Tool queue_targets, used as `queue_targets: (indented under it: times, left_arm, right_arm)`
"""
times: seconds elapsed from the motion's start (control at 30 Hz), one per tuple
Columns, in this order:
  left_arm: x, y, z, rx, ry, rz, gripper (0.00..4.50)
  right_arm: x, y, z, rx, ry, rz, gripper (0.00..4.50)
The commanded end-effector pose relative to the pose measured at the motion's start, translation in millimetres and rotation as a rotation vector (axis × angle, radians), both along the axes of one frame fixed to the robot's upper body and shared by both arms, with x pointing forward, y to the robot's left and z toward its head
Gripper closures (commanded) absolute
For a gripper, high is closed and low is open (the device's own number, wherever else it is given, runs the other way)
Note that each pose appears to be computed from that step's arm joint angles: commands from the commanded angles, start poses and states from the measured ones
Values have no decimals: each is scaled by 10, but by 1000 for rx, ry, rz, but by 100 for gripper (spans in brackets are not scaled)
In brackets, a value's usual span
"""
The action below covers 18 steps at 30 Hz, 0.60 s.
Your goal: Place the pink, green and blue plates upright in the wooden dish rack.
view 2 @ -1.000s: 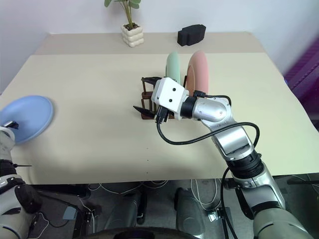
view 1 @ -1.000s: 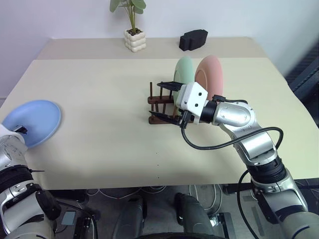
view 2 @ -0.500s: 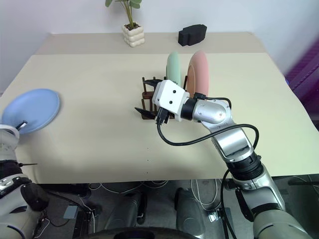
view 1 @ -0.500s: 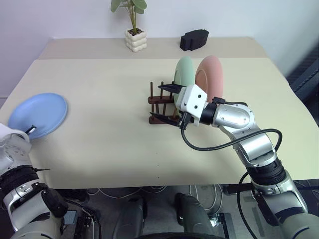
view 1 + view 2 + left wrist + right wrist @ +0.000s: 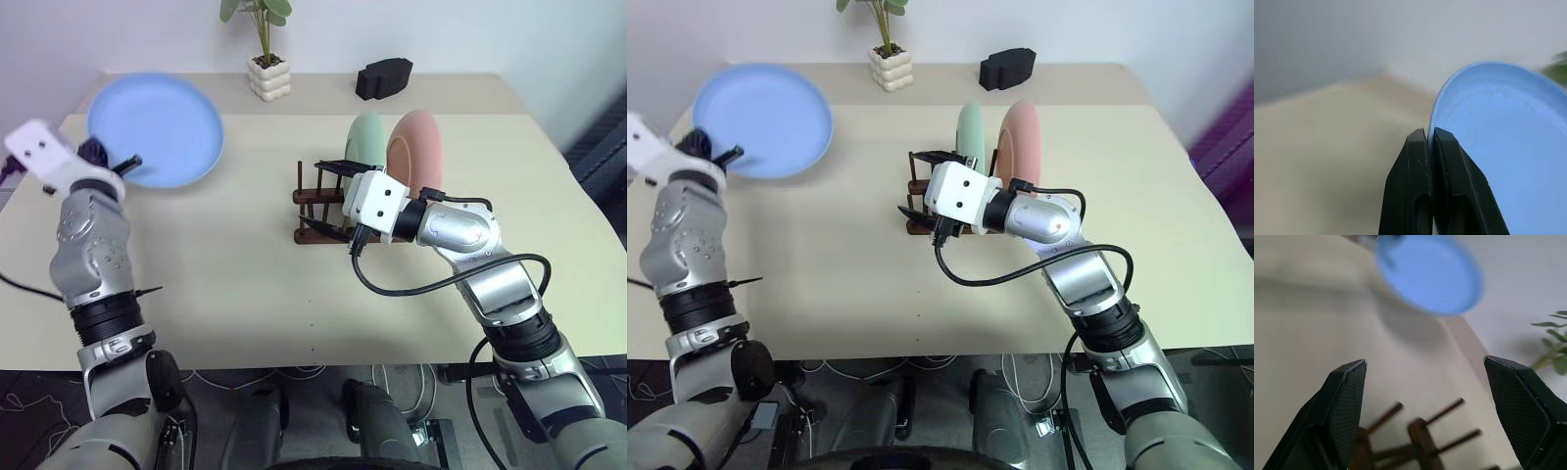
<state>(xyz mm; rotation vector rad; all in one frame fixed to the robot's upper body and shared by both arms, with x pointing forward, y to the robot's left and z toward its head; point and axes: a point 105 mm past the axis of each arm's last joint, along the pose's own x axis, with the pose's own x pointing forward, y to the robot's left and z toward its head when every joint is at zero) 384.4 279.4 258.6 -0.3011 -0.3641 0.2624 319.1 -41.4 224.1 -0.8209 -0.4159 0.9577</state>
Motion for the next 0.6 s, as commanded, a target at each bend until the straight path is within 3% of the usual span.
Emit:
queue_targets:
  times: [0.03, 0.3, 0.6]
  left_arm:
    - [-102, -494, 518, 108, -200, -140, 443]
    - [-210, -1115, 717, 147, -274, -349, 443]
    - [-294, -1338, 666, 161, -265, -439, 443]
  right_arm:
    - [31, 51, 155, -42, -172, -34, 59]
    - [168, 30, 245, -104, -374, -134, 59]
    - [219, 40, 383, -130, -533, -167, 59]
